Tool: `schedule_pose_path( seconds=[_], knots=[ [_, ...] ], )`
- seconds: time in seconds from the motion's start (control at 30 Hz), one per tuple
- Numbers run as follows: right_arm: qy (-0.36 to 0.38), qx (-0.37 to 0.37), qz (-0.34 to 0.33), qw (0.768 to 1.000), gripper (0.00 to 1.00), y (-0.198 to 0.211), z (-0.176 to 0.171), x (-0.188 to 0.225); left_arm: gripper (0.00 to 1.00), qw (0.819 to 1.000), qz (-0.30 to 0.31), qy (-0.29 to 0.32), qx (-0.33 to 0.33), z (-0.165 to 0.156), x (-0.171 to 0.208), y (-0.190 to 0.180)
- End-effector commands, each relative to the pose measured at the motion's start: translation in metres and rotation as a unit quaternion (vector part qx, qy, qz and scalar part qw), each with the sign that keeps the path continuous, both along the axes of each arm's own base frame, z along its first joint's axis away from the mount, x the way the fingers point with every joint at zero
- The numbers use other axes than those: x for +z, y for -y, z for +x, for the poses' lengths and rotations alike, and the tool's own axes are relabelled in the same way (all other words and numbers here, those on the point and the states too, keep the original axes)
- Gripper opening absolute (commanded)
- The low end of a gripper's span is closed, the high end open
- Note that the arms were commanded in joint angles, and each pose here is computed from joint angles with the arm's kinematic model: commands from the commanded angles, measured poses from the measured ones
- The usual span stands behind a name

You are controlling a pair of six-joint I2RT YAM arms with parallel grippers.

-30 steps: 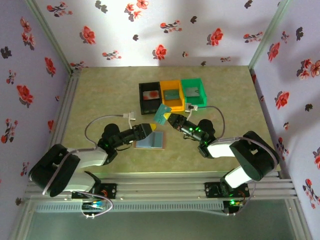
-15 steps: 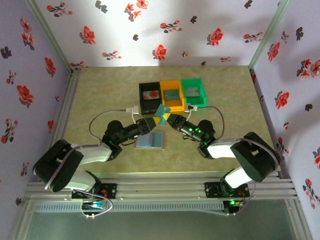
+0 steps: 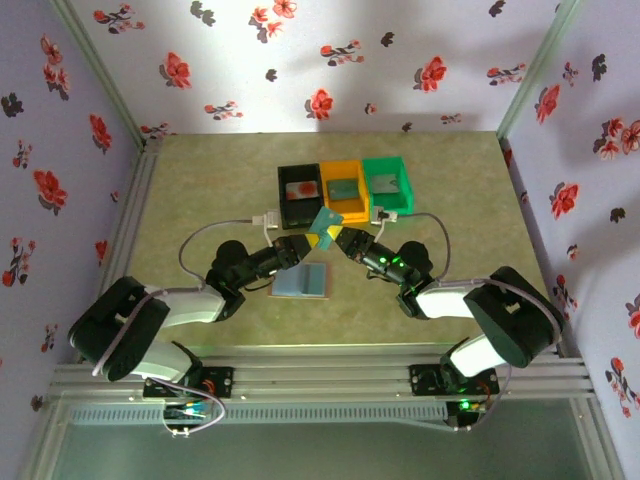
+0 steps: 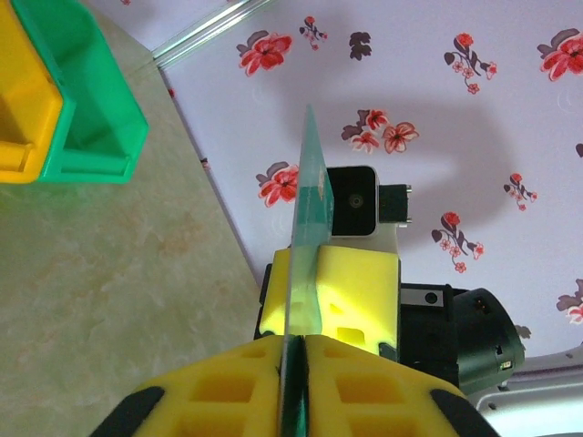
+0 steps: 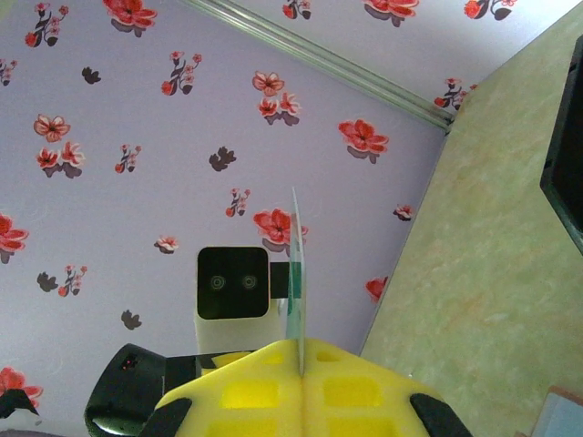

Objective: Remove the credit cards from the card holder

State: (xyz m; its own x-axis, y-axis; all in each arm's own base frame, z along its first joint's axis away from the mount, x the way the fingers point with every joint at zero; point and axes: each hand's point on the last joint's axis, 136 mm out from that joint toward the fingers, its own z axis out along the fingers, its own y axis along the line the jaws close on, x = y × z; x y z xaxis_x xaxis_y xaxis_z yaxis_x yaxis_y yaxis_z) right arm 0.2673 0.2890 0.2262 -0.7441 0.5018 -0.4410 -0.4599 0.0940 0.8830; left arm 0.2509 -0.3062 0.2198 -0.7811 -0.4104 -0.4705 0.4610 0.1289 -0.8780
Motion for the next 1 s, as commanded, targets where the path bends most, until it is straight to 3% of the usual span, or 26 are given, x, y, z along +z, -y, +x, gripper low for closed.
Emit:
schedule_pose_path(
  seconds=[0.0, 0.1, 0.37, 0.73, 0.97],
  knots=[
    [0.006, 0.001, 0.015, 1.0, 0.0, 0.001, -0.004, 0.009, 0.08, 0.999, -0.023, 0.033, 0.005, 0.004, 0.023, 0.003],
    [0.004, 0.002, 0.016, 1.0, 0.01, 0.001, -0.004, 0.008, 0.0, 0.999, -0.023, 0.034, 0.006, 0.005, 0.023, 0.003],
    [-0.003, 0.003, -0.003, 1.0, 0.17, 0.003, -0.003, 0.003, 0.0, 1.0, -0.016, 0.022, 0.007, 0.008, 0.015, -0.004],
    [-0.02, -0.007, -0.11, 0.994, 0.41, 0.032, 0.01, -0.007, 0.0, 0.997, 0.022, -0.053, -0.045, 0.012, -0.02, -0.026],
    [0.027, 0.023, -0.213, 0.976, 0.5, 0.036, -0.004, 0.002, 0.0, 0.981, 0.137, -0.071, -0.116, -0.017, -0.044, -0.028]
  ],
)
